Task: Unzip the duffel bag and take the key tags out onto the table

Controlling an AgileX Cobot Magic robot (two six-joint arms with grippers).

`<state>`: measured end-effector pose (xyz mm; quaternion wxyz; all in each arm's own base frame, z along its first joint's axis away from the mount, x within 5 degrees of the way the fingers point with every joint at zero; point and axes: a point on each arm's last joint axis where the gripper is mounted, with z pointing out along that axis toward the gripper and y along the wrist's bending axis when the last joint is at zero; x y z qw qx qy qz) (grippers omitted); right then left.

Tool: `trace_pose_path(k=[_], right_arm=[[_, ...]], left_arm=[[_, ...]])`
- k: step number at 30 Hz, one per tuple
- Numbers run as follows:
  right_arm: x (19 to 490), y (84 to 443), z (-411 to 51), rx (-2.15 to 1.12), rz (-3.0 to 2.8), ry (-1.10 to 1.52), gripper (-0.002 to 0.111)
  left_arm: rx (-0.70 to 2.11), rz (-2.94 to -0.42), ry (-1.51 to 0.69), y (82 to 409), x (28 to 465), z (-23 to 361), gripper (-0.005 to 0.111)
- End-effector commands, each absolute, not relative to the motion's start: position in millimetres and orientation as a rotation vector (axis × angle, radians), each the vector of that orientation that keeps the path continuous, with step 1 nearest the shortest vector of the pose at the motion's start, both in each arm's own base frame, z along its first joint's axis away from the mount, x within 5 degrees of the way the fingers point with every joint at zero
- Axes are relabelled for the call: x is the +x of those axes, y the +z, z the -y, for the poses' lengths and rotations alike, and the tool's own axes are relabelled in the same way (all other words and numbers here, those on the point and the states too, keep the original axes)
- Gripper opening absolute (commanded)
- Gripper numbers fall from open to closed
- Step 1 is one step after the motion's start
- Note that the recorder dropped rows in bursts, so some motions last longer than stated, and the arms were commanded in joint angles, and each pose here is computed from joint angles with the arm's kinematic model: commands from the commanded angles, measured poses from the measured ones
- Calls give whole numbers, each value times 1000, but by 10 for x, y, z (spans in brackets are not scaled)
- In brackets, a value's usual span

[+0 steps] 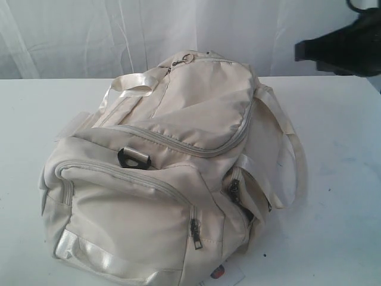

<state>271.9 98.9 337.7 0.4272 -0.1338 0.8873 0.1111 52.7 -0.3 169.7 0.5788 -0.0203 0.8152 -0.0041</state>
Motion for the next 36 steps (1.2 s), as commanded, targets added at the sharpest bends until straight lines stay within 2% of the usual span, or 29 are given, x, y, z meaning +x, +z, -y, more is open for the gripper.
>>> trace_pose_path(k=[1,9,23,29,36], right_arm=[[2838,3366,-1256,-482,-2341,323,0],[2635,3257,-1309,-753,-2543,306,0],[2519,3233,-1313,-829,-2631,364,0],[2499,3253,-1372,-858,-2603,458,0],[2496,3257,-1383,-871,-2592,475,0]], left_arm=[[-58,-1899,-18,1691,527,4,0],[-58,-1899,-18,1691,527,4,0],[-58,-1885,-17,1704,531,3,0],[-96,-1626,-22,1933,574,-22,0],[-190,-1099,-130,2387,479,-62,0]])
